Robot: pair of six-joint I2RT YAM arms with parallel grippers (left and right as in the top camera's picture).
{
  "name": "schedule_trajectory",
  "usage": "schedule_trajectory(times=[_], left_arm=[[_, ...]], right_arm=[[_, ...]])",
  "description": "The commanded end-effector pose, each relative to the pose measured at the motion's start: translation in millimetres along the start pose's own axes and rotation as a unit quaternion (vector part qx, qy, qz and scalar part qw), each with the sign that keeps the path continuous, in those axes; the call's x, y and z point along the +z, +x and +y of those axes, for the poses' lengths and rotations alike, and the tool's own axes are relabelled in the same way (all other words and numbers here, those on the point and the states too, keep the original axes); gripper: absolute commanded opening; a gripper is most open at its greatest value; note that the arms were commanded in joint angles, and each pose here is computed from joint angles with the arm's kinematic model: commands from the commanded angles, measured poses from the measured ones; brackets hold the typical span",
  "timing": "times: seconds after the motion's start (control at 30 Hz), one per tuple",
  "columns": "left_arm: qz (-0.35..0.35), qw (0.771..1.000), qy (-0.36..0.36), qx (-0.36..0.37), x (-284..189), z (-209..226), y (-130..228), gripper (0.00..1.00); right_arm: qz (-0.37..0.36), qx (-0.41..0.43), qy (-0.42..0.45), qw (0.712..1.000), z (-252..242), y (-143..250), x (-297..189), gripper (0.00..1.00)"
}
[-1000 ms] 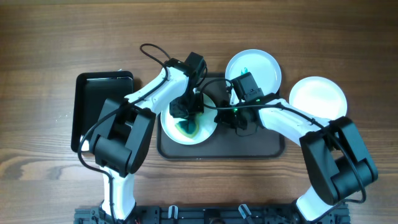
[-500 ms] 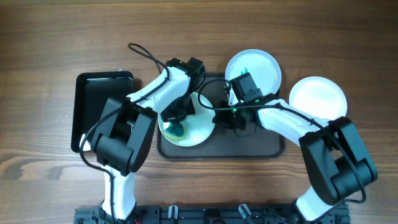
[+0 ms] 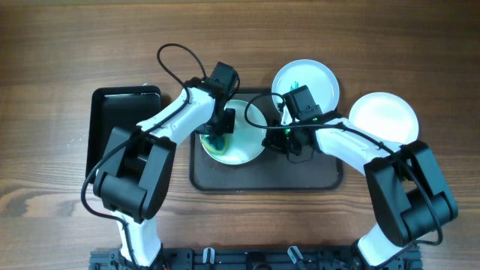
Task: Clean dirty plates on tray and stack at the side
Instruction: 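Scrub the held plate with the sponge in the left gripper, then carry the plate with the right gripper and stack it on the cleaned plate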
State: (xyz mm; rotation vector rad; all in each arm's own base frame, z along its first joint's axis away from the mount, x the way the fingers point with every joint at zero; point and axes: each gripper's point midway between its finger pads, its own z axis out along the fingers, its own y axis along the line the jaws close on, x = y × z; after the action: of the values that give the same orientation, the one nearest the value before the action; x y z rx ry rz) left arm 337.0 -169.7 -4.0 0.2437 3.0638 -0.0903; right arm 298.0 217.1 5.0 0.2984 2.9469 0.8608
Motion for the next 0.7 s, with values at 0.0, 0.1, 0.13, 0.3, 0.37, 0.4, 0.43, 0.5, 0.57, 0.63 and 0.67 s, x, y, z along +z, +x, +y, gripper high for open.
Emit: schedule_trajectory(times=[0.0,0.1,0.13,0.3,0.37,0.4,0.43,0.5,0.57,0.63,0.67], left_arm=[[0.127,0.970,0.181,0.101,45.9,-64.6,67.9,0.04],[0.127,0.958,0.218,0.134,39.8,-74.8,70.7,0.04],[0.126,0.955,0.229,0.142,36.8,-78.2,70.6,0.04],[0.101,0.942,0.280,0.154,13.0,-97.1,51.5,0.04],[0.087,0.943,0.284,0.149,6.3,-96.8,39.0,0.04],[0.081,0.945,0.284,0.143,3.4,-94.4,32.8,0.04],[0.076,0.951,0.274,0.119,1.5,-86.8,23.1,0.04],[0.064,0.968,0.235,0.061,-0.1,-61.9,1.3,0.04],[0.052,0.977,0.207,0.011,-10.0,-37.7,-19.0,0.04],[0.037,0.981,0.187,-0.022,-27.7,-18.6,-37.8,0.04],[0.024,0.982,0.180,-0.041,-41.4,-10.1,-49.0,0.04]], right_arm=[[0.001,-0.003,0.028,1.000,-13.8,4.4,9.0,0.04],[0.000,-0.003,0.028,1.000,-13.7,4.3,9.0,0.05],[0.000,-0.002,0.028,1.000,-13.7,4.3,9.0,0.04],[0.000,-0.001,0.028,1.000,-13.9,4.4,9.0,0.04],[0.001,-0.001,0.028,1.000,-14.1,4.7,9.0,0.04],[0.001,-0.001,0.028,1.000,-14.0,4.6,9.0,0.04],[0.001,-0.001,0.028,1.000,-14.1,4.6,9.0,0.04],[0.001,-0.001,0.028,1.000,-13.9,4.5,9.0,0.04],[0.000,-0.001,0.028,1.000,-13.8,4.4,9.0,0.04],[0.000,-0.002,0.028,1.000,-13.7,4.2,9.0,0.04],[0.000,-0.001,0.027,1.000,-13.6,4.1,9.0,0.04]])
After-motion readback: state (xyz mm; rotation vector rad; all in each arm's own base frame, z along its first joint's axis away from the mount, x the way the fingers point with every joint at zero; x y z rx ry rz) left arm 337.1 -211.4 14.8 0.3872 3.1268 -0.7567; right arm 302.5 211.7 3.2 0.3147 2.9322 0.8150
